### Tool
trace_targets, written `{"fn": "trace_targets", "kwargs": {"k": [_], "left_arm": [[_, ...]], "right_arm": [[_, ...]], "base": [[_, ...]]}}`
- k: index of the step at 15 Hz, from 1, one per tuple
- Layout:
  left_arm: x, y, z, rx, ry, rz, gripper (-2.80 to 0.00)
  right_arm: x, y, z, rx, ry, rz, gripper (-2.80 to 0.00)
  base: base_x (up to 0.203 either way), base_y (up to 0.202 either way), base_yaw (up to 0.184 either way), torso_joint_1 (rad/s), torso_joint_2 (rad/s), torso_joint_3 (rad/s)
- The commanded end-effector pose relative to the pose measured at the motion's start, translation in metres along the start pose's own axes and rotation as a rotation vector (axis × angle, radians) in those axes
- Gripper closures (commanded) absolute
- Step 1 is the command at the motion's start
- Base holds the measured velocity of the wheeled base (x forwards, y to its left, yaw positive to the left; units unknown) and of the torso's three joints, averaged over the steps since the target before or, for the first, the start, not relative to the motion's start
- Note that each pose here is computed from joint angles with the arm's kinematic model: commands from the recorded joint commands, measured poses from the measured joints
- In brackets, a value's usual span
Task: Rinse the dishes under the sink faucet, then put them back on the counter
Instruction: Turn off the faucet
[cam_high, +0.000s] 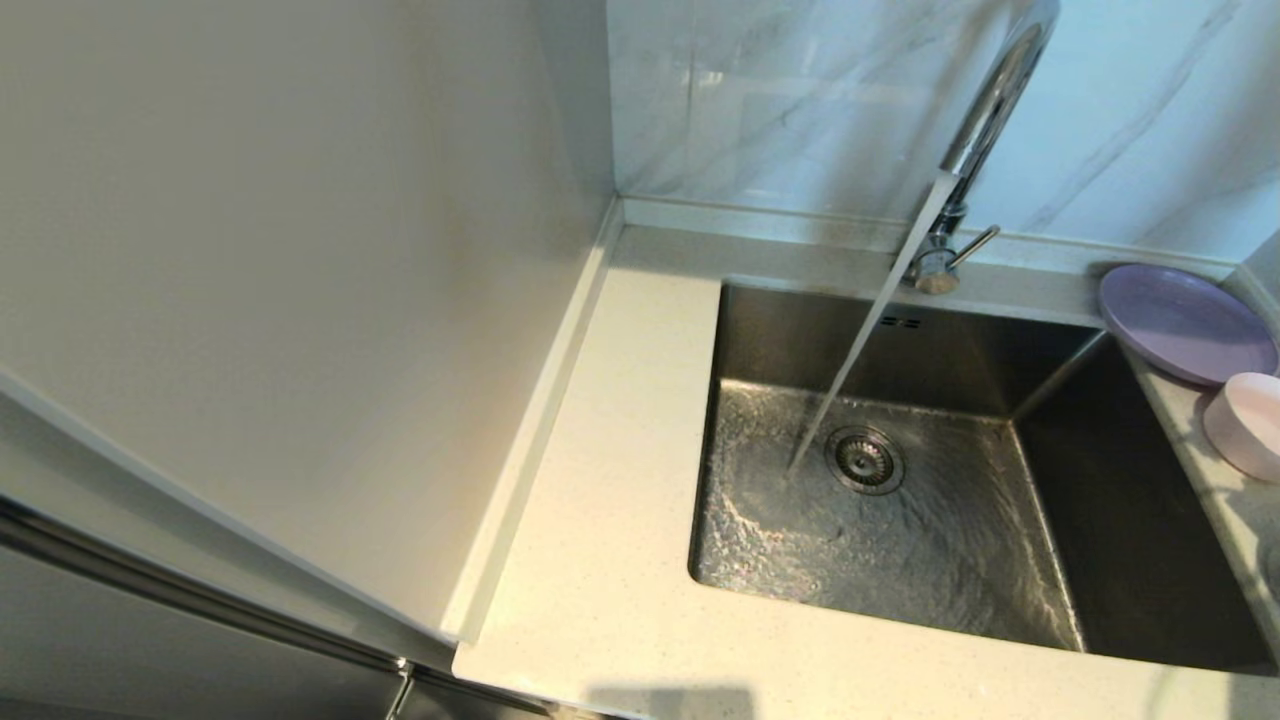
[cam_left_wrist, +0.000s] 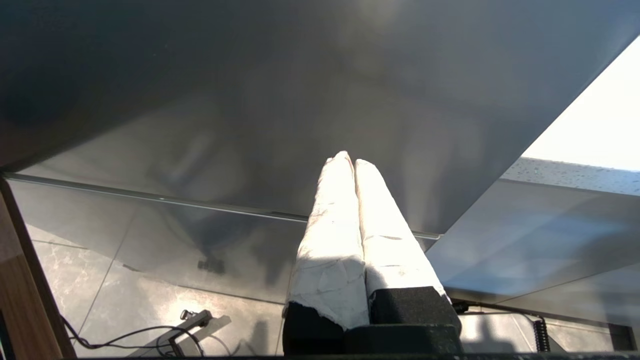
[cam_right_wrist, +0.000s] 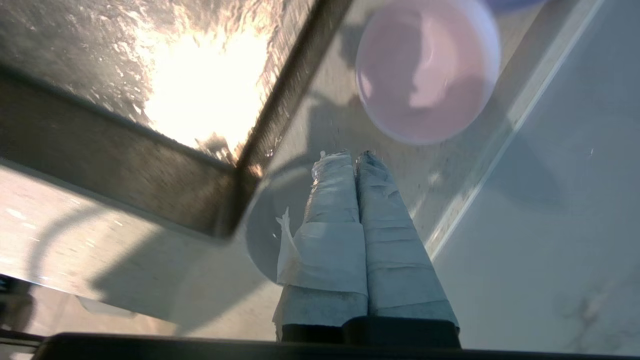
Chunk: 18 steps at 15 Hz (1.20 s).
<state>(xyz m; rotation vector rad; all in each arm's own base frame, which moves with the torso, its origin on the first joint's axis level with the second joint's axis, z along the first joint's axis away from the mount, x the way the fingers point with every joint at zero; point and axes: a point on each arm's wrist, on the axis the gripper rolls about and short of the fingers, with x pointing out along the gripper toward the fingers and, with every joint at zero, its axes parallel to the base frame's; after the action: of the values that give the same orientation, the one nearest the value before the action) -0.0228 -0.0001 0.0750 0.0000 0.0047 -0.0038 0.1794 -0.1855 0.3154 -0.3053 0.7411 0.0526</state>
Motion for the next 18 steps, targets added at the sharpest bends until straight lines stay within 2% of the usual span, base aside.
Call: {"fn": "trace_targets", "kwargs": {"k": [1,3,4,6,11,13,15,17,18], "left_arm": [[0.0,0.0,0.0,0.0,0.0,0.001,0.0],[0.0,0.0,0.0,0.0,0.0,0.001,0.0],[0.0,0.0,0.0,0.0,0.0,0.001,0.0],[0.0,0.0,0.0,0.0,0.0,0.001,0.0],[0.0,0.0,0.0,0.0,0.0,0.001,0.0],[0.0,0.0,0.0,0.0,0.0,0.001,0.0],[0.0,0.0,0.0,0.0,0.0,0.001,0.0],[0.0,0.0,0.0,0.0,0.0,0.001,0.0],[0.0,0.0,0.0,0.0,0.0,0.001,0.0]], "right_arm": [[-0.012,-0.016,0.002,0.06,-0.08,0.057,0.0],[-0.015,-0.023,-0.005,0.082,-0.173,0.107,0.0],[-0.012,-0.033,-0.008,0.065,-0.205,0.092,0.0],[-0.013,-0.033,-0.011,0.077,-0.198,0.1,0.0],[-0.021,-0.011,-0.017,0.2,-0.116,0.21,0.0],[-0.023,-0.008,-0.016,0.218,-0.141,0.243,0.0],[-0.031,0.0,-0.013,0.202,-0.18,0.265,0.0],[-0.033,0.002,-0.012,0.148,-0.187,0.258,0.0],[-0.032,0.001,-0.013,0.091,-0.193,0.255,0.0]], "base": [[0.0,0.0,0.0,0.0,0.0,0.0],[0.0,0.0,0.0,0.0,0.0,0.0],[0.0,0.0,0.0,0.0,0.0,0.0],[0.0,0.0,0.0,0.0,0.0,0.0],[0.0,0.0,0.0,0.0,0.0,0.0],[0.0,0.0,0.0,0.0,0.0,0.0],[0.0,0.0,0.0,0.0,0.0,0.0],[0.0,0.0,0.0,0.0,0.0,0.0],[0.0,0.0,0.0,0.0,0.0,0.0]]}}
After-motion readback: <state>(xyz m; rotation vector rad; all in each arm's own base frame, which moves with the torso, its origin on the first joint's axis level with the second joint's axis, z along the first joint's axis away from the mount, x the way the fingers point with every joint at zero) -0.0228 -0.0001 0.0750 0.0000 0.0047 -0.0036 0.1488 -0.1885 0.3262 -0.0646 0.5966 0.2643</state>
